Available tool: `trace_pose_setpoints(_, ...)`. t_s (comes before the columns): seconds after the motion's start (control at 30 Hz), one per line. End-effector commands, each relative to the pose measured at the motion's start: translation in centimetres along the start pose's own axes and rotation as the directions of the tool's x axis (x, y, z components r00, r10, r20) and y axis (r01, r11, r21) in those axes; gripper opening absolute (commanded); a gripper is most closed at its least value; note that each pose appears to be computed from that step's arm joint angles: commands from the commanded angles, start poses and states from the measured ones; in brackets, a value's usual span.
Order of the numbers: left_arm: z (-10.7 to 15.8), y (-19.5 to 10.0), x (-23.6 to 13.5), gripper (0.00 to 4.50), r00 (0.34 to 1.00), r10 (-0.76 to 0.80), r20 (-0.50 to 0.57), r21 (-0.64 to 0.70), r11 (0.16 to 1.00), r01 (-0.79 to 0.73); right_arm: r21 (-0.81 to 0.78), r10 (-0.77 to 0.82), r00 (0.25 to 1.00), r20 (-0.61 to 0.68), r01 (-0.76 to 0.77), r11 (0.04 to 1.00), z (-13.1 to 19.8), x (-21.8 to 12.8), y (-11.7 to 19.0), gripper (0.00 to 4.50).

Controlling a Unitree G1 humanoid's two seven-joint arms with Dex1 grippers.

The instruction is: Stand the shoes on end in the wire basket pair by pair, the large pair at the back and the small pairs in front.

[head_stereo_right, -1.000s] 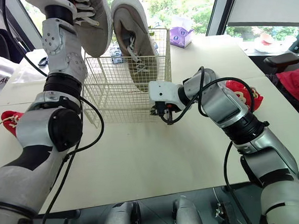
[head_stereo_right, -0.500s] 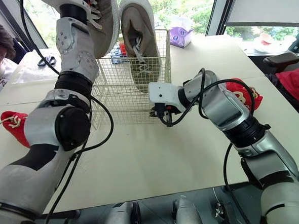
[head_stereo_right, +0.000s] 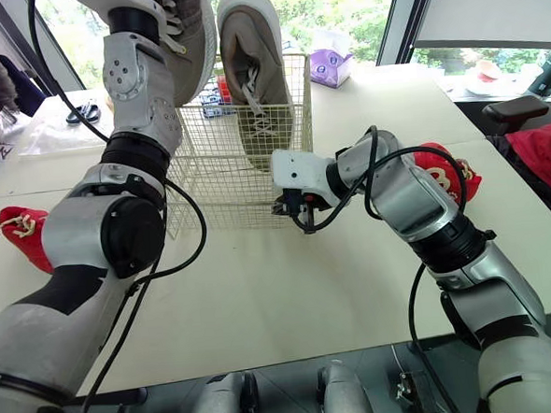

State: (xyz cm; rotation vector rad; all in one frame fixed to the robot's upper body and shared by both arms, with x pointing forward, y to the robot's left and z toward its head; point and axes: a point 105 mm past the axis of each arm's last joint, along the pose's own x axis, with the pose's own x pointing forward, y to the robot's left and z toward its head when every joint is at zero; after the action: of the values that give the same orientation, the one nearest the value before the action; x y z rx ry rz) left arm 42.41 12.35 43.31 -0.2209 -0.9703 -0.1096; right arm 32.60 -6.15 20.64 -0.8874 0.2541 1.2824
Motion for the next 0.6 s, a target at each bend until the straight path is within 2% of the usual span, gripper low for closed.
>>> trace_pose_setpoints(0.03,3.3,-1.8,1.4,0.0,0.991,-0.052,0.122,0.007,0.999,0.051,-0.045,0.051,0.995,0.09,-0.047,0.998,2.1,-0.3,1.2,0.1)
trace_pose_setpoints(0.2,4.8,-2.4,1.8,0.0,0.981,-0.071,0.183,0.028,0.997,0.067,-0.034,0.055,0.994,0.093,-0.052,0.998,2.0,-0.2,1.6,0.1)
trace_pose_setpoints(0.3,4.3,-2.3,1.6,0.0,0.984,-0.068,0.165,0.04,0.997,0.062,-0.033,0.056,0.994,0.097,-0.053,0.998,2.1,-0.2,1.7,0.1)
trace_pose_setpoints(0.47,-0.4,-0.8,-0.4,0.0,1.0,-0.03,-0.002,0.093,0.995,0.03,-0.03,0.05,0.993,0.104,-0.047,0.998,2.2,-0.2,1.8,0.1)
trace_pose_setpoints(0.6,-2.4,-0.1,-1.7,0.0,0.998,-0.014,-0.068,0.097,0.995,0.021,-0.025,0.04,0.994,0.104,-0.038,0.999,2.2,-0.3,1.7,0.1)
